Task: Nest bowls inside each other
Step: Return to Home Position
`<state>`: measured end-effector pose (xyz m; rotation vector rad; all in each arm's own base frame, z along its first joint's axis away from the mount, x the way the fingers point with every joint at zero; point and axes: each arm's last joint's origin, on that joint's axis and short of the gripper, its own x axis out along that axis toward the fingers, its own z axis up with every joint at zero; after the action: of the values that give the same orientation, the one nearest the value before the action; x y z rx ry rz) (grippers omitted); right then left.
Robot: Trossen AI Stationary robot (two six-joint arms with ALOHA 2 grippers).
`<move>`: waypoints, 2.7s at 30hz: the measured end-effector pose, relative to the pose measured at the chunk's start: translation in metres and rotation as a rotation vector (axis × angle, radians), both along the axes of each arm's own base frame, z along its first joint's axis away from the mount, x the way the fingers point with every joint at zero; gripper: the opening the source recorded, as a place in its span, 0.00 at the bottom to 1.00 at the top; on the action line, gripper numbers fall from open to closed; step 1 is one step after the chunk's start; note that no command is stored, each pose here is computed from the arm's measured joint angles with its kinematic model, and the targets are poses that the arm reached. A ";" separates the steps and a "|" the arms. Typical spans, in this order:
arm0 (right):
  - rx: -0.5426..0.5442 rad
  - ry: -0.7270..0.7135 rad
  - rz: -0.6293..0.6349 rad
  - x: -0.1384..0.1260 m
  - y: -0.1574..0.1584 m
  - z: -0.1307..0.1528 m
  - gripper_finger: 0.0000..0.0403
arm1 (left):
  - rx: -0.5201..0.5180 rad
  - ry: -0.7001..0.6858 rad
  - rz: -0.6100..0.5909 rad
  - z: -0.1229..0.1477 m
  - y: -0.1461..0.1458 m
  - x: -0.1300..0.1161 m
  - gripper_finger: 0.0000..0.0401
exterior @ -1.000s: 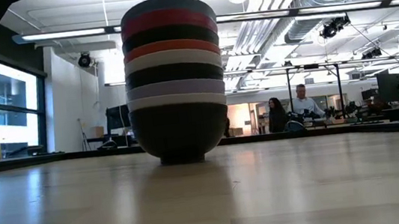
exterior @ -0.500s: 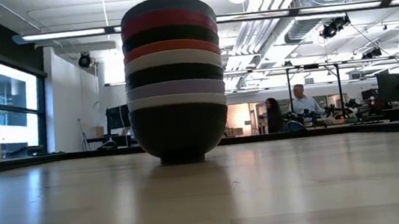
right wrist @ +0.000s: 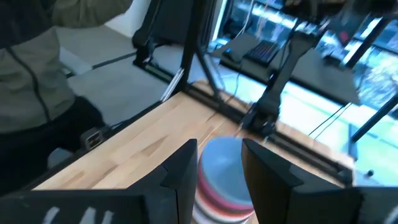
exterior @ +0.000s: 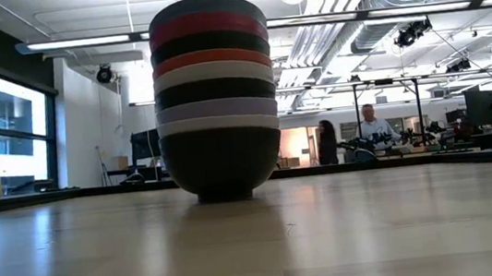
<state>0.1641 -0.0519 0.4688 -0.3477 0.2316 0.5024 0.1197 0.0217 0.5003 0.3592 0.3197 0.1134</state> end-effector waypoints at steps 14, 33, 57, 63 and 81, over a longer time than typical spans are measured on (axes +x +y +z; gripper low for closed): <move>-0.007 -0.085 -0.101 -0.012 0.003 0.014 0.29 | 0.149 -0.234 0.117 -0.048 -0.006 -0.052 0.46; 0.016 -0.016 -0.098 -0.021 0.008 0.009 0.29 | 0.081 -0.483 0.428 -0.144 0.003 -0.050 0.46; 0.031 0.042 -0.095 -0.023 0.009 0.003 0.29 | -0.174 -0.474 0.376 -0.259 -0.007 -0.014 0.46; 0.034 0.044 -0.096 -0.023 0.009 0.003 0.29 | -0.147 -0.442 0.282 -0.272 -0.016 -0.015 0.46; 0.051 0.058 -0.090 -0.023 0.009 0.002 0.29 | -0.053 -0.479 0.124 -0.298 -0.024 -0.032 0.46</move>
<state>0.1414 -0.0429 0.4710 -0.2719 0.2892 0.4288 0.0881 -0.0020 0.2024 0.2497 -0.1288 0.3056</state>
